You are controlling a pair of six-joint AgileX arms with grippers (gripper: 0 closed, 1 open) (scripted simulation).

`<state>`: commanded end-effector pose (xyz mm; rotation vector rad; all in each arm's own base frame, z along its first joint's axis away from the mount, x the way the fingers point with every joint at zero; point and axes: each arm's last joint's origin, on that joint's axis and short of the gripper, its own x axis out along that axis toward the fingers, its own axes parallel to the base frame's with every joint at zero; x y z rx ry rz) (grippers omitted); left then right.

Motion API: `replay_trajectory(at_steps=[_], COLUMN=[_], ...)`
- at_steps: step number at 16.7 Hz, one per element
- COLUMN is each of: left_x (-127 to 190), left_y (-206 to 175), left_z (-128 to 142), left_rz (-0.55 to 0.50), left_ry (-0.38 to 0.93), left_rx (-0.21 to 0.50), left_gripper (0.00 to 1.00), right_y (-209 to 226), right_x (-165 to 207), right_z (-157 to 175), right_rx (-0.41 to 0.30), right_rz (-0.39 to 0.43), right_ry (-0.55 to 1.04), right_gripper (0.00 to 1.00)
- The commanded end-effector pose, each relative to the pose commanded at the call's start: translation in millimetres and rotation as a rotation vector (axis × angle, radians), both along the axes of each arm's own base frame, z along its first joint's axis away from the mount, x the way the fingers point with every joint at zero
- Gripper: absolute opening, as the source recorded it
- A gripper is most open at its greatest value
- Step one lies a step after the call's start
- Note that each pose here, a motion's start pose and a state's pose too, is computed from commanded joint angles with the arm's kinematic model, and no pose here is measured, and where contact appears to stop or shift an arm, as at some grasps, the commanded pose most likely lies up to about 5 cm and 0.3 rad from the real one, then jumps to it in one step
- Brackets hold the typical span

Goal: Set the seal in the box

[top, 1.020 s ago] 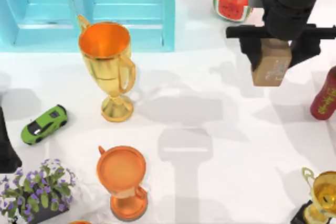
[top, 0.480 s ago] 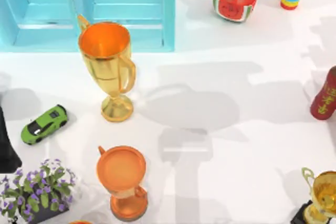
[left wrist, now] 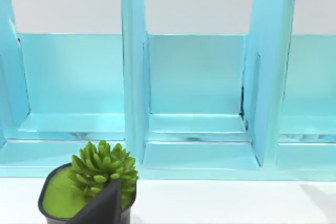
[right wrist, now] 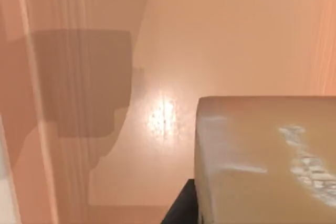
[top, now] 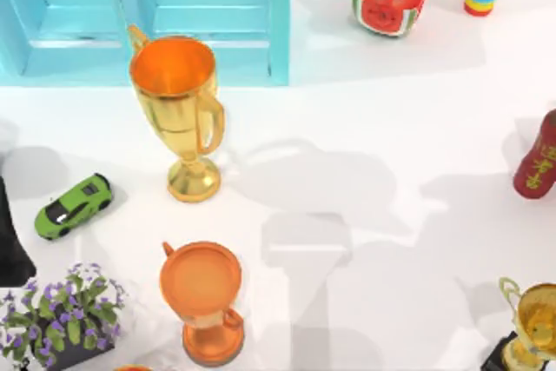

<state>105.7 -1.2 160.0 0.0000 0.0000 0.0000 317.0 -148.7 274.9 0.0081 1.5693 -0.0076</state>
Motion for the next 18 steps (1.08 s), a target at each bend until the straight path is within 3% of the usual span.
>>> replay_trajectory(at_steps=[6,13,17,18], left_x=[0.0,0.0,0.0,0.0], left_y=[0.0,0.0,0.0,0.0], left_z=[0.0,0.0,0.0,0.0], left_rz=[0.0,0.0,0.0,0.0], left_ry=[0.0,0.0,0.0,0.0], left_rx=[0.0,0.0,0.0,0.0], left_gripper=[1.0,1.0,1.0,1.0], right_y=[1.5,0.5,0.5,0.5], right_x=[1.7,0.0,0.0,0.0], right_z=[-3.9,-62.3,-65.0,-65.0], right_rx=[-0.002,-0.002,0.0,0.0], right_rz=[0.003,-0.002,0.0,0.0], right_ry=[-0.003,-0.003,0.0,0.0], right_gripper=[0.0,0.0,0.0,0.08])
